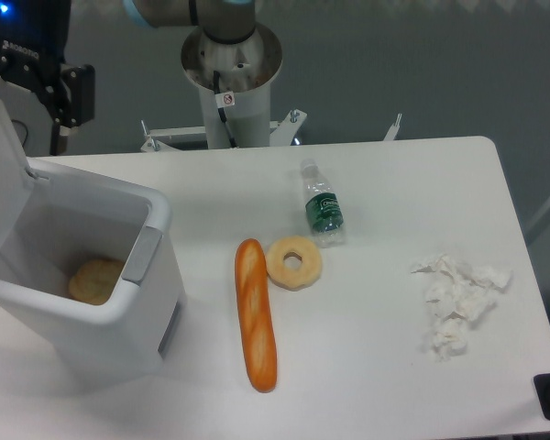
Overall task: Close the trash can
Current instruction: 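Position the gripper behind the raised white lid, then push the lid forward and down onto the trash can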
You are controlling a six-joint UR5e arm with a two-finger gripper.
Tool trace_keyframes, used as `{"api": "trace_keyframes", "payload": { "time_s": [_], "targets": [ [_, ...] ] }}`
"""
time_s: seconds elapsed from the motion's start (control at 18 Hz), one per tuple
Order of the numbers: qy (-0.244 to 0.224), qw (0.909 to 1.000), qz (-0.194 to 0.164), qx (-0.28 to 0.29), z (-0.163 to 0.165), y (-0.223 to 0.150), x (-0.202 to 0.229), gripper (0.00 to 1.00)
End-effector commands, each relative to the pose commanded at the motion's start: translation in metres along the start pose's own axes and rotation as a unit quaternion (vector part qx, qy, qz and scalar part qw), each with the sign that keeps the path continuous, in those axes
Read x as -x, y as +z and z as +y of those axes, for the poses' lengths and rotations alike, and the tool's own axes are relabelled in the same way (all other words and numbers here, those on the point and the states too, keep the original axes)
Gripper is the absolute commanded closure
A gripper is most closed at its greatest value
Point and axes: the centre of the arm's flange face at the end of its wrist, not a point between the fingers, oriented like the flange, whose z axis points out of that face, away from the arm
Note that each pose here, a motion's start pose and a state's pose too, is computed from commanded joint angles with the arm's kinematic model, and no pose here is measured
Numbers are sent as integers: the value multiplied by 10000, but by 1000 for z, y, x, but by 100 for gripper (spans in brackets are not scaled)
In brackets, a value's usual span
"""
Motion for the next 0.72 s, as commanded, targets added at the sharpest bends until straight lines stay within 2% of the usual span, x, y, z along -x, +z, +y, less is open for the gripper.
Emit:
{"api": "trace_keyframes", "payload": {
  "time_s": [0.72],
  "targets": [
    [-248, 9994, -151, 187, 4, 26, 54, 0]
  ]
}}
